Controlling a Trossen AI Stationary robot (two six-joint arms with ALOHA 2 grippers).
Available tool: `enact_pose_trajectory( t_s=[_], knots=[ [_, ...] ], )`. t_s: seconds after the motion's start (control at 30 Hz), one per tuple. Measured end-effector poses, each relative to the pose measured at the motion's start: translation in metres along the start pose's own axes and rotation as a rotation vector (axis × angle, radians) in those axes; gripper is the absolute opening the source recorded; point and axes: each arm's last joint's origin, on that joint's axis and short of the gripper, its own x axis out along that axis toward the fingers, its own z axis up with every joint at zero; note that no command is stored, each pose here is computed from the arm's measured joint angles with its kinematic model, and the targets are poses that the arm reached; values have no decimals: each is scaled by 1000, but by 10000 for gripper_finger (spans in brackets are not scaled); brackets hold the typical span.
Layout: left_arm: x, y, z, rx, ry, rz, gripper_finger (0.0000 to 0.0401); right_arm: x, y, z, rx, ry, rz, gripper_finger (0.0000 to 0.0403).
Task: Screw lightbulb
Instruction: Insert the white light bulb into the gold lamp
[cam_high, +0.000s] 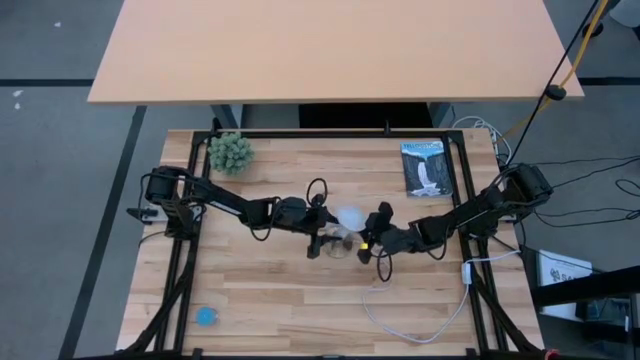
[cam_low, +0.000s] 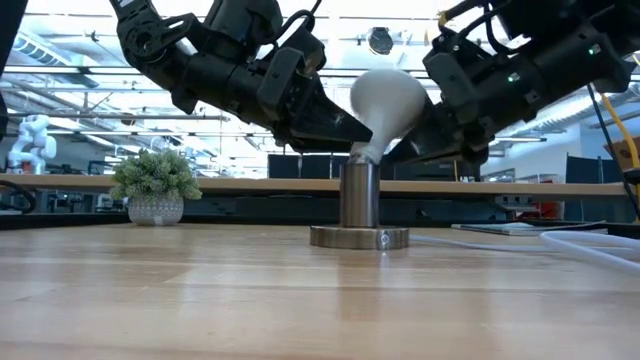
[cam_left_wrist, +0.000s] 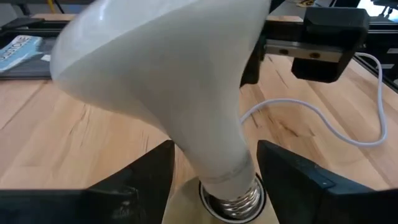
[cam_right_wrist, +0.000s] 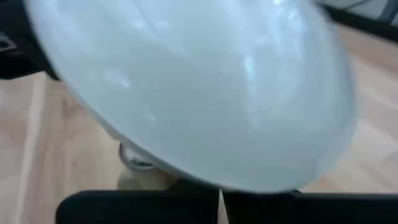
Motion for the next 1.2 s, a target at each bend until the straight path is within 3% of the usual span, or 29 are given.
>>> enact_pose_trajectory(
  t_s=[0.67, 0.8, 0.97, 1.2],
  knots=[
    [0, 0, 0, 28, 4, -1, 232, -1, 21, 26, -219, -100, 38, 0],
    [0, 0, -2, 16, 24, 1, 232, 0, 19, 21, -146, -50, 27, 0],
    [0, 0, -4, -104, 40, 3, 232, 1, 17, 20, -64, -18, 54, 0],
    [0, 0, -1, -79, 6, 1, 232, 1, 20, 24, -63, -52, 82, 0]
  ],
)
